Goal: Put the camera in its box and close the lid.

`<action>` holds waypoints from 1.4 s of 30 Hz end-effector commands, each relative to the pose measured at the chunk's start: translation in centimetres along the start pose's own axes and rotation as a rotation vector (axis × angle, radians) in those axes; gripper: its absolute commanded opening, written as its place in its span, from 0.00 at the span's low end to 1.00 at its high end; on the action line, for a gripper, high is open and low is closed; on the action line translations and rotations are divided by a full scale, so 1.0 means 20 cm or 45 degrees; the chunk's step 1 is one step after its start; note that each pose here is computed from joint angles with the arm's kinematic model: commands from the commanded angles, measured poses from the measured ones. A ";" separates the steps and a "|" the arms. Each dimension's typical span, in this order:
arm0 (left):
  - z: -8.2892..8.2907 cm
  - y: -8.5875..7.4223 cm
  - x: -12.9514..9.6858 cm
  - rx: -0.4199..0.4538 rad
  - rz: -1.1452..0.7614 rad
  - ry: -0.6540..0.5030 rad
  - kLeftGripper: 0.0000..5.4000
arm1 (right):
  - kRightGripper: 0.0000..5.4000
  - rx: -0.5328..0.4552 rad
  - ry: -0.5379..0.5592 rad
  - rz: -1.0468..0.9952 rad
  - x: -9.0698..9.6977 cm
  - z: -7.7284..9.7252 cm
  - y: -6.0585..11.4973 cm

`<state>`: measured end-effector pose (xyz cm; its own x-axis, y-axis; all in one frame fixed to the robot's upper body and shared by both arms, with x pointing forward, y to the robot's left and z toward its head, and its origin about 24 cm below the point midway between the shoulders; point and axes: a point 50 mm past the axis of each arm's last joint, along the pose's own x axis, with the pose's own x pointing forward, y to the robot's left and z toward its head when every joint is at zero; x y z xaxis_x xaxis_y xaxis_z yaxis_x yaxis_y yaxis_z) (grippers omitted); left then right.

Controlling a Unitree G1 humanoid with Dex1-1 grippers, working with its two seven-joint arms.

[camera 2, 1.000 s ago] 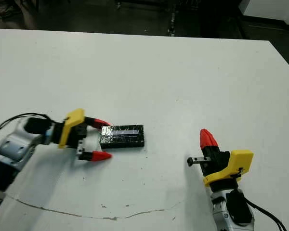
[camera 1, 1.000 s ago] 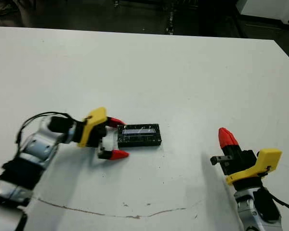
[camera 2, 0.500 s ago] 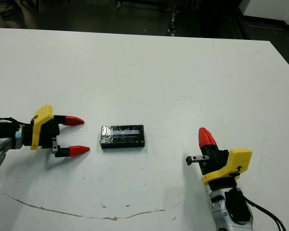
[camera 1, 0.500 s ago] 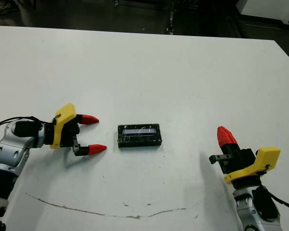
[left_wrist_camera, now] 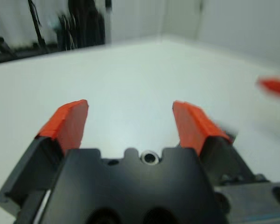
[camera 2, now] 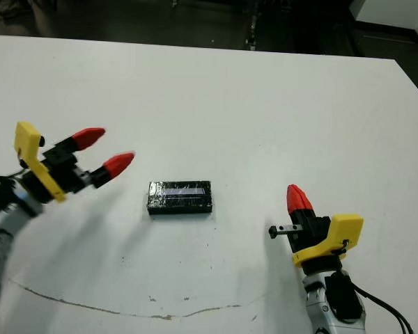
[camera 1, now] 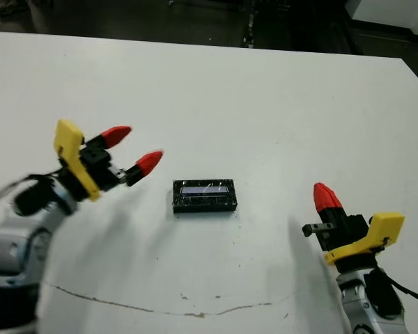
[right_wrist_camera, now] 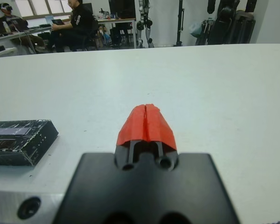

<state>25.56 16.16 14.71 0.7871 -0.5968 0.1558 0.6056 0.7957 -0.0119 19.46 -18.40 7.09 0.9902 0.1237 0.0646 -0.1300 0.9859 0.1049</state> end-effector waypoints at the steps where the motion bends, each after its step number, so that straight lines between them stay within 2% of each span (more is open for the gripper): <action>1: 0.00 -0.12 0.04 -0.068 0.014 -0.003 0.67 | 0.00 -0.024 0.026 -0.020 -0.01 -0.01 -0.02; 5: -0.03 -0.25 0.10 -0.130 0.009 0.076 0.56 | 0.00 -0.019 0.032 -0.021 -0.01 -0.01 -0.01; 7: -0.06 -0.30 0.13 -0.195 0.017 0.110 0.51 | 0.00 -0.021 0.032 -0.021 -0.01 -0.01 0.00; 10: -0.09 -0.35 0.17 -0.235 0.038 0.139 0.43 | 0.00 -0.030 0.029 -0.023 -0.01 -0.01 0.00; 16: -0.16 -0.41 0.21 -0.267 0.088 0.193 0.26 | 0.00 -0.016 0.033 -0.027 -0.02 -0.01 0.00; 19: -0.22 -0.43 0.22 -0.314 0.105 0.284 0.18 | 0.00 -0.016 0.033 -0.025 -0.02 -0.01 0.00; 25: -0.36 -0.43 0.21 -0.303 0.135 0.472 0.01 | 0.00 -0.026 0.029 -0.030 -0.02 -0.01 0.00; 28: -0.42 -0.42 0.20 -0.320 0.181 0.583 0.00 | 0.00 -0.022 0.025 -0.026 -0.02 -0.01 0.00; 34: -0.50 -0.41 0.16 -0.319 0.252 0.707 0.00 | 0.00 -0.016 0.030 -0.030 -0.02 -0.01 0.00; 42: -0.54 -0.43 0.11 -0.341 0.278 0.798 0.00 | 0.00 -0.016 0.033 -0.027 -0.01 -0.01 0.00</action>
<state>24.55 5.80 7.80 0.8163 -0.4957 -0.2965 0.4379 0.8659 -0.2418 19.32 -18.18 7.09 0.9923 0.1100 0.0574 -0.1152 0.9886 0.0969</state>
